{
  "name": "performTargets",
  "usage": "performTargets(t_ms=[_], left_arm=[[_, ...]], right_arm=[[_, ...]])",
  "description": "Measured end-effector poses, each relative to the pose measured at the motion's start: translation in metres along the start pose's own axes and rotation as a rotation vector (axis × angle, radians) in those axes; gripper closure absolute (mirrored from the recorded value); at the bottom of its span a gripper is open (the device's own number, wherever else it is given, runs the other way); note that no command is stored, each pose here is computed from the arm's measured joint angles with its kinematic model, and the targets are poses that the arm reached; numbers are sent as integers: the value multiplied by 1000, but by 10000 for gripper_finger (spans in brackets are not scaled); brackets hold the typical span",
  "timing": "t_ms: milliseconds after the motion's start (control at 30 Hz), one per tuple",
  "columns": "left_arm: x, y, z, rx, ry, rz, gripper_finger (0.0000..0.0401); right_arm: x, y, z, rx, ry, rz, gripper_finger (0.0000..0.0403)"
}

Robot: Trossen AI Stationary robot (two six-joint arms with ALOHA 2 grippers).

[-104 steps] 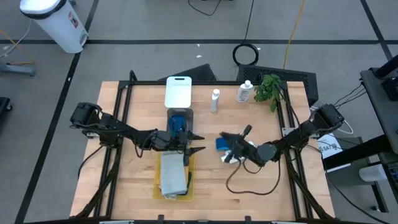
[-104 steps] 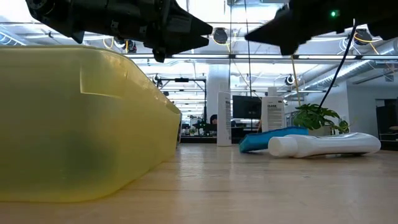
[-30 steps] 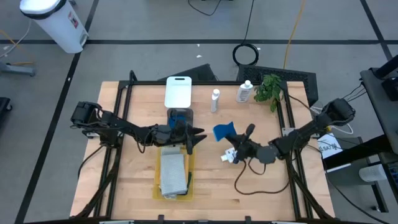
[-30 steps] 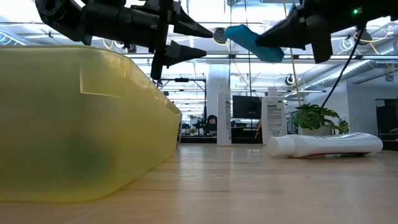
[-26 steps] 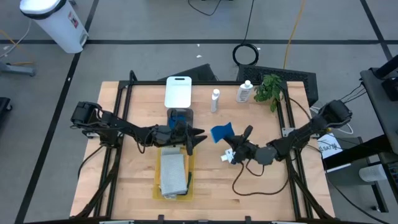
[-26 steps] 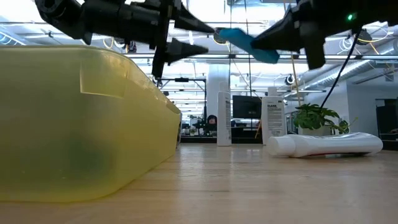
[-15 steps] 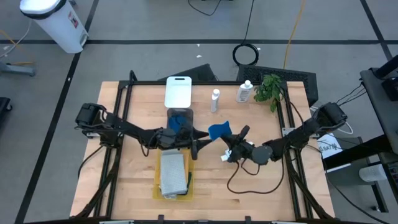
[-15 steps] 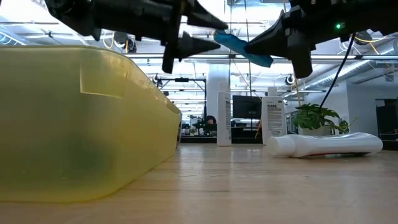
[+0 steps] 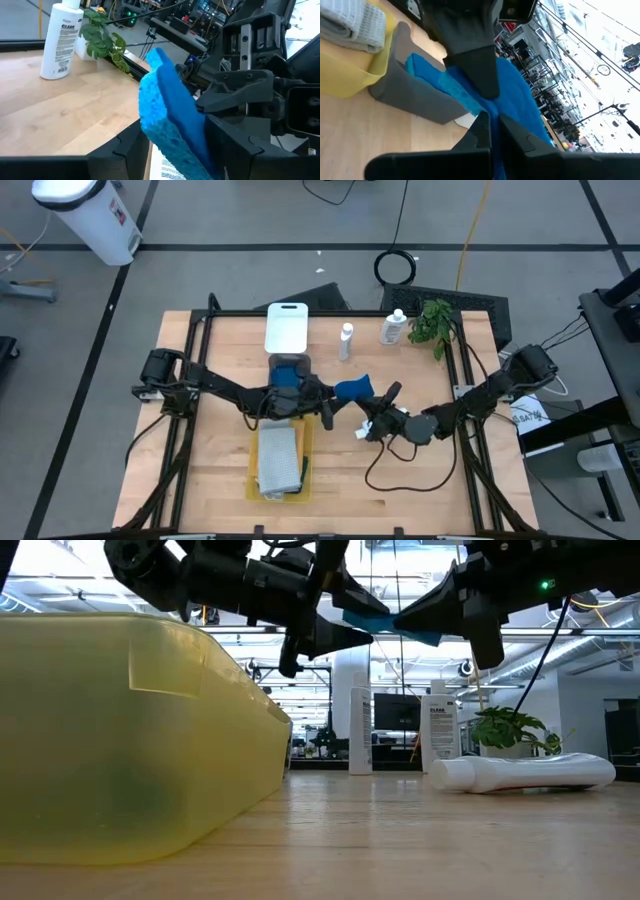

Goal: Pick & Place Kitchen Items
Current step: Put the blue sponge into the black bin

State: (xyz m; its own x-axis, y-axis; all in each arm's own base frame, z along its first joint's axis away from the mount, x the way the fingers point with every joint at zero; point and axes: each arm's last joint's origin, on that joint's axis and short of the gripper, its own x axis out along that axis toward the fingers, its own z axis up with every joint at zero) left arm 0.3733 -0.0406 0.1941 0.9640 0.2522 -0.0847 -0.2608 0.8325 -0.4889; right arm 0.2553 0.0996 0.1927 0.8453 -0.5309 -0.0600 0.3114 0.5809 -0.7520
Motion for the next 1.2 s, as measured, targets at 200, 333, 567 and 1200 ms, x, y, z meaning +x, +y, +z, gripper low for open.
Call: performTargets(t_ms=[200, 333, 567, 1200], left_arm=[[-4, -4, 2, 35, 23, -4, 273], [-11, -8, 8, 129, 86, -33, 375], [-44, -17, 22, 313, 270, 60, 381], [-97, -13, 106, 699, 982, 114, 387]], right_arm=[[0, 1, 0, 50, -17, 28, 403], [0, 2, 0, 86, -36, 59, 397], [-3, 2, 3, 116, -41, 47, 384], [-2, 1, 4, 125, -50, 42, 383]])
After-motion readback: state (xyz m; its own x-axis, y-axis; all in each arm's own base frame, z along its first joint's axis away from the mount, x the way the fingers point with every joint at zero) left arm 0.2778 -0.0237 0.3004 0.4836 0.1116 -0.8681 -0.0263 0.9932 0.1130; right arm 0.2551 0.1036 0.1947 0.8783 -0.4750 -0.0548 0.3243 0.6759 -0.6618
